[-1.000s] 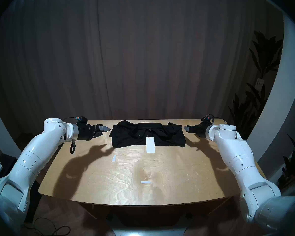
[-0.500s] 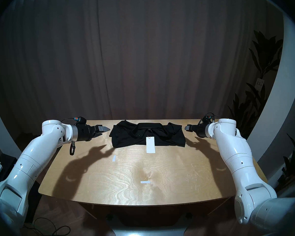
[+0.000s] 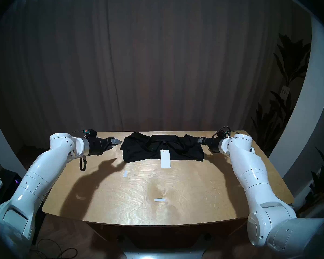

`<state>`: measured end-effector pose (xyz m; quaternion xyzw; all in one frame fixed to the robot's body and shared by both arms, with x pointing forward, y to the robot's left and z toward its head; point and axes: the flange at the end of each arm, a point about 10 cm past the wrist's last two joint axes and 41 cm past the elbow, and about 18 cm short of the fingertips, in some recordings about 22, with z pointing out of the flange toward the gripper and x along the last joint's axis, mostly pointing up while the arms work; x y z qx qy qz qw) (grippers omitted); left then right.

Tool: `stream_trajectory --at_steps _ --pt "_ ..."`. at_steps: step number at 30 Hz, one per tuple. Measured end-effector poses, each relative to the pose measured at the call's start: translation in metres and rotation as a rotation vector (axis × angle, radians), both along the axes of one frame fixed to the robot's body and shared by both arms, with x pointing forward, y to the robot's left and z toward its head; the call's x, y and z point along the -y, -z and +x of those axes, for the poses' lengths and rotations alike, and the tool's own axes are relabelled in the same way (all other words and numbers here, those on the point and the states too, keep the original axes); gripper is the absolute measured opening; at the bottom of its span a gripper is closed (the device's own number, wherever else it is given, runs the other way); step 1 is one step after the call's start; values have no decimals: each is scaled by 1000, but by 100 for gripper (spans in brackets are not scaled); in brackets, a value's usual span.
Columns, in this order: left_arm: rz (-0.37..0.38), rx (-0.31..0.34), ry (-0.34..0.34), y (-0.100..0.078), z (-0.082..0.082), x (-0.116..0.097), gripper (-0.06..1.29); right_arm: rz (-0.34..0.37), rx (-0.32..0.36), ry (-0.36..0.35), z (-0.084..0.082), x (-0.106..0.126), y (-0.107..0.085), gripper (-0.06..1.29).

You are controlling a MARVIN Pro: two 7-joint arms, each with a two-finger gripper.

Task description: Fold the shirt by bringing both sleeves in and then folding it in half

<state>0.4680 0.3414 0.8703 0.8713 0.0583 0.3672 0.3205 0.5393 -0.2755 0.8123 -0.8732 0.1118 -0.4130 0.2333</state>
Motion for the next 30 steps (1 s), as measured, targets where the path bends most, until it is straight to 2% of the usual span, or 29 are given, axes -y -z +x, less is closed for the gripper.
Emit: stream_trajectory --at_steps 11,30 --pt "5 -4 -20 -1 -1 4 101 35 -22 -3 8 -3 22 122" --pt "15 -7 -44 -5 -2 13 96 40 -89 6 26 -14 20 122"
